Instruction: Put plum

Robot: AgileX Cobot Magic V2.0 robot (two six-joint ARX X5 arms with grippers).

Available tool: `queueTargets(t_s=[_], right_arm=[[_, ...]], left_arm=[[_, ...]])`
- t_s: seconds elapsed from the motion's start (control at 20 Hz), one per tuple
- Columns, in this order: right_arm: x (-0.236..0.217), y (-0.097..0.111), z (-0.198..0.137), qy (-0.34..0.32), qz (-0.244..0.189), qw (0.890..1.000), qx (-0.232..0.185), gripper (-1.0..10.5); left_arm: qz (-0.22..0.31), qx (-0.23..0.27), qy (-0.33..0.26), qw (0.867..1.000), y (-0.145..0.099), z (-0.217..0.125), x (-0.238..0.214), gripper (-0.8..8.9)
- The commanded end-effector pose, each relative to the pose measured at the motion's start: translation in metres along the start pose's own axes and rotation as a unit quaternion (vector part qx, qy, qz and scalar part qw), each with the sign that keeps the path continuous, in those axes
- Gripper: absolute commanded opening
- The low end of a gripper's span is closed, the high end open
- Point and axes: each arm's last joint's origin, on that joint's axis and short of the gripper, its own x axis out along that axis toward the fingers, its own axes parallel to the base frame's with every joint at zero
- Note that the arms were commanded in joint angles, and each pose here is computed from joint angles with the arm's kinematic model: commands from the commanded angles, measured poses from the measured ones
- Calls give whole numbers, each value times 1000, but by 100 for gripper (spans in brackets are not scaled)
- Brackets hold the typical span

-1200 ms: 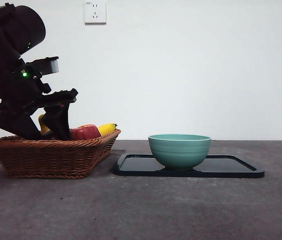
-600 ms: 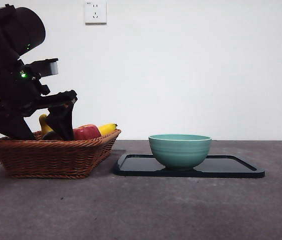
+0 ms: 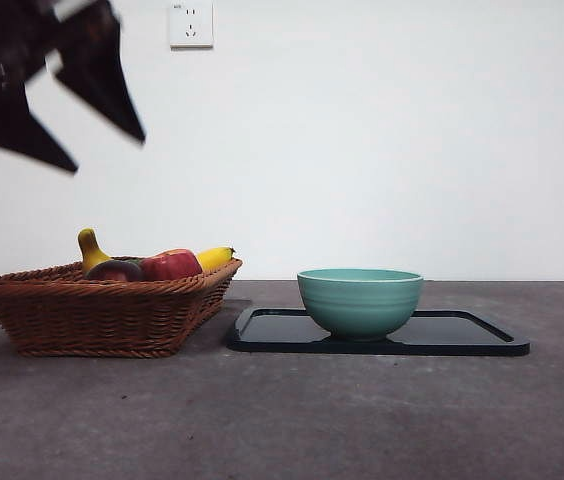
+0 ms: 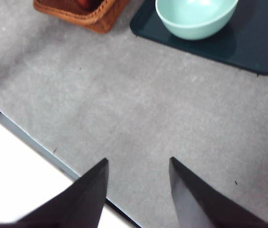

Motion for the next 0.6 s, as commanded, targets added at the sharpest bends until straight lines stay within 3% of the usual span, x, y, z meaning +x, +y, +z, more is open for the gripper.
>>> queueTargets(t_s=[0.05, 0.3, 0.6], right_arm=[[-1, 1, 3, -10, 2, 1000, 0, 204], [-1, 1, 3, -13, 2, 1000, -1, 204], [-1, 1, 3, -12, 2, 1000, 3, 204]], left_arm=[[-50, 8, -12, 999, -11, 3, -21, 436], [-120, 0, 23, 993, -24, -14, -55, 436], [-133, 13, 75, 988, -27, -27, -62, 436]])
